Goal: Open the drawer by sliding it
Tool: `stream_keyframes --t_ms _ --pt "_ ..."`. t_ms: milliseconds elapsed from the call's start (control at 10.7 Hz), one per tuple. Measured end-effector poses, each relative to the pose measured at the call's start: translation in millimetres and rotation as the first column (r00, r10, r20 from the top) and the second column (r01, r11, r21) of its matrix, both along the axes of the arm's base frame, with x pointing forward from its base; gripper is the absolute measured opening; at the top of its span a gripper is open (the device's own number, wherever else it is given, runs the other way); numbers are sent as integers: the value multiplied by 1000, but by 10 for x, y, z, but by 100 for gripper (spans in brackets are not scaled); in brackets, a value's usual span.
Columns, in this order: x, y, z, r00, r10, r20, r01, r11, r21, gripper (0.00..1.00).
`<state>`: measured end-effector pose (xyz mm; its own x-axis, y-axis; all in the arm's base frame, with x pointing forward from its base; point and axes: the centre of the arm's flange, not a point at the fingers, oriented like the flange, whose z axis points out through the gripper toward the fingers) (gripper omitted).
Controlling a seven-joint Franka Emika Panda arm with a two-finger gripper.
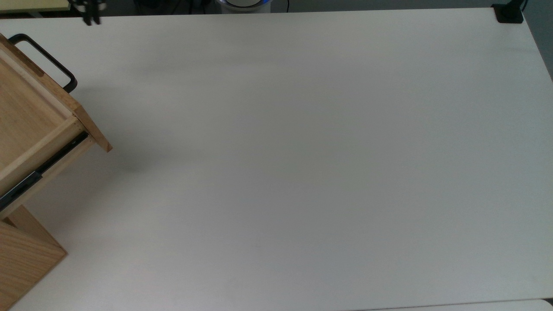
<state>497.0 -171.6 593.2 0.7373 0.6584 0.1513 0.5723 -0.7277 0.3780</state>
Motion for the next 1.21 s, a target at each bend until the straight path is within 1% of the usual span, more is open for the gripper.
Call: stream_keyframes --t_ms 93,187,280,374,467,560,654,747,841,934,1028,1121,1214 --pt "-5 153 -9 998 -48 -47 51 996 74 27" --pt "-13 345 32 986 -128 -104 142 981 132 43" --pt "-10 578 95 959 -239 -153 264 949 169 59" --pt "13 862 145 912 -358 -199 394 900 188 72" --pt "57 1157 141 849 -463 -253 512 840 180 88" --pt "146 1450 61 789 -535 -302 593 791 151 100" --pt "275 1640 -50 757 -566 -327 630 766 132 100" --pt "424 1700 -135 742 -580 -336 646 753 127 100" --pt "550 1670 -133 739 -585 -334 652 747 134 100" --pt "624 1610 -68 735 -596 -324 661 736 146 100" --pt "636 1532 18 725 -613 -315 676 721 153 100" --pt "613 1458 79 713 -623 -322 688 711 147 100" --pt "597 1448 97 708 -625 -330 691 709 140 100"
